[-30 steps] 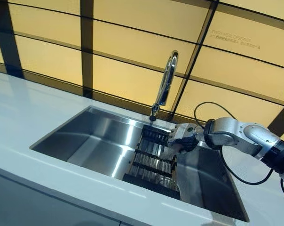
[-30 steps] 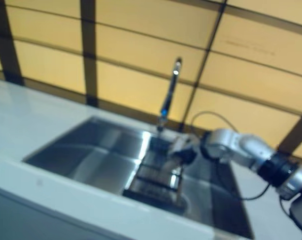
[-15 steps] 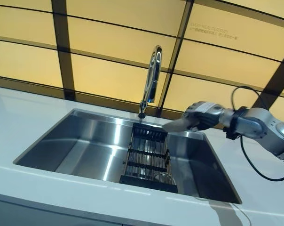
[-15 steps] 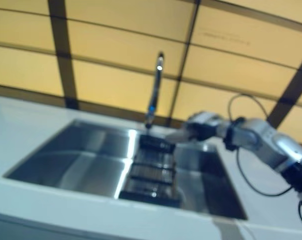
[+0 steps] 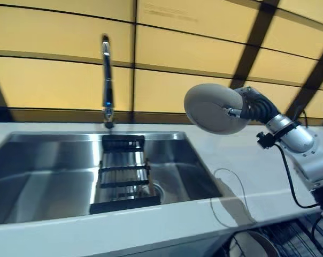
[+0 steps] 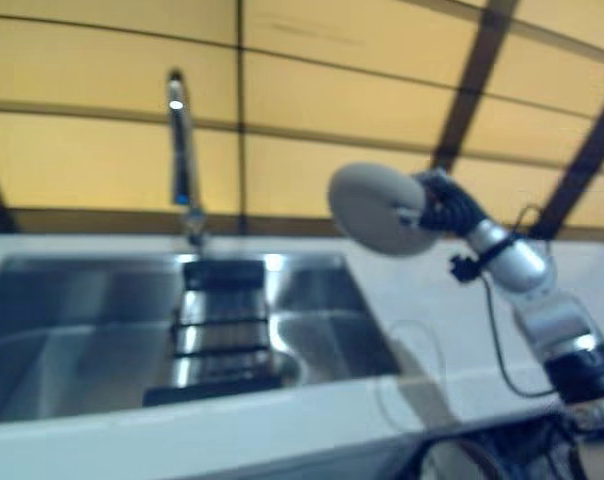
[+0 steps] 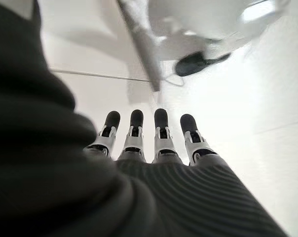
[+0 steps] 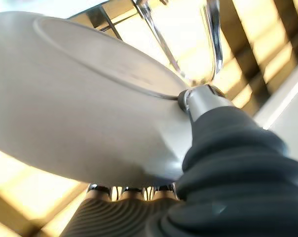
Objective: Take plates into dishwasher
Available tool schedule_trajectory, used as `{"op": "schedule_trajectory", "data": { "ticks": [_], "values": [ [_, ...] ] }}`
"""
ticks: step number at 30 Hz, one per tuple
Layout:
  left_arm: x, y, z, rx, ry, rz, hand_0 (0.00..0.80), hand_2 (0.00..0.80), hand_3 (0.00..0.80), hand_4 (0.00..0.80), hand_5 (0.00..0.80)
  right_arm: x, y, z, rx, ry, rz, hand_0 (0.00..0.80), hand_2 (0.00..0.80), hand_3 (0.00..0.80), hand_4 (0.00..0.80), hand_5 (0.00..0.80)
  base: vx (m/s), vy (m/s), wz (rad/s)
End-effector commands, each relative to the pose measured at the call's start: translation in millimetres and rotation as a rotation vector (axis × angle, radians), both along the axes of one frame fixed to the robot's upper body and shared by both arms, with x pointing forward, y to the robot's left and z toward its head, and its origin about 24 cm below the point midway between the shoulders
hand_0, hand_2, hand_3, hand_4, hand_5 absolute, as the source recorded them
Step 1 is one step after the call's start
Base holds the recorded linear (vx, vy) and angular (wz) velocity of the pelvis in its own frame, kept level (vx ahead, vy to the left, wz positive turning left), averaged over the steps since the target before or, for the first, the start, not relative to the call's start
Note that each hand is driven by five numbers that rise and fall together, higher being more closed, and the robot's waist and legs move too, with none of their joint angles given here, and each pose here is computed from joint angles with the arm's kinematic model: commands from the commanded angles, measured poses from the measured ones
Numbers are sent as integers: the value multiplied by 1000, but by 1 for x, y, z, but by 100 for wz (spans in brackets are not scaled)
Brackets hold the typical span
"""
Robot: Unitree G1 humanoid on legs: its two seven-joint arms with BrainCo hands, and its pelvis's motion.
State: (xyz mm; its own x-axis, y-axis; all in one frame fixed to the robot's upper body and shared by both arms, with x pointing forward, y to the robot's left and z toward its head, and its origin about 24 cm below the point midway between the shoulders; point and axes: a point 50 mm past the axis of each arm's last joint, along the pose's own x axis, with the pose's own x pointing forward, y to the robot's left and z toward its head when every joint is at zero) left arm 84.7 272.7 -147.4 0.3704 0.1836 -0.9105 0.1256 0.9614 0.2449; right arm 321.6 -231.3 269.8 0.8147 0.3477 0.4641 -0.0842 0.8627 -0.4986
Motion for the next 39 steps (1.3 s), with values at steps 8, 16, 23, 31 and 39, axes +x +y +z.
{"op": "schedule_trajectory", "data": {
  "ticks": [8,16,23,31,39],
  "values": [
    [2,0,-2,15,36,-58,0,0,0,0,0,-9,23,6,865,-48,364,800,800,800,800,800,-39,-86,-31],
    [13,-4,-1,26,30,-97,0,0,0,0,0,-13,56,-15,1330,23,628,800,800,800,800,800,-118,-174,-7],
    [16,-9,-3,22,31,-118,0,0,0,0,0,-11,57,-25,1525,28,705,800,800,800,800,800,-157,-199,-3],
    [17,-23,-7,-7,34,-139,0,0,0,0,0,-10,45,-34,1580,6,653,800,800,800,800,800,-155,-117,-2],
    [9,-27,-10,-24,51,-119,0,0,0,0,0,-15,22,-48,1570,-16,564,800,800,800,800,800,-102,-60,0]
  ]
}}
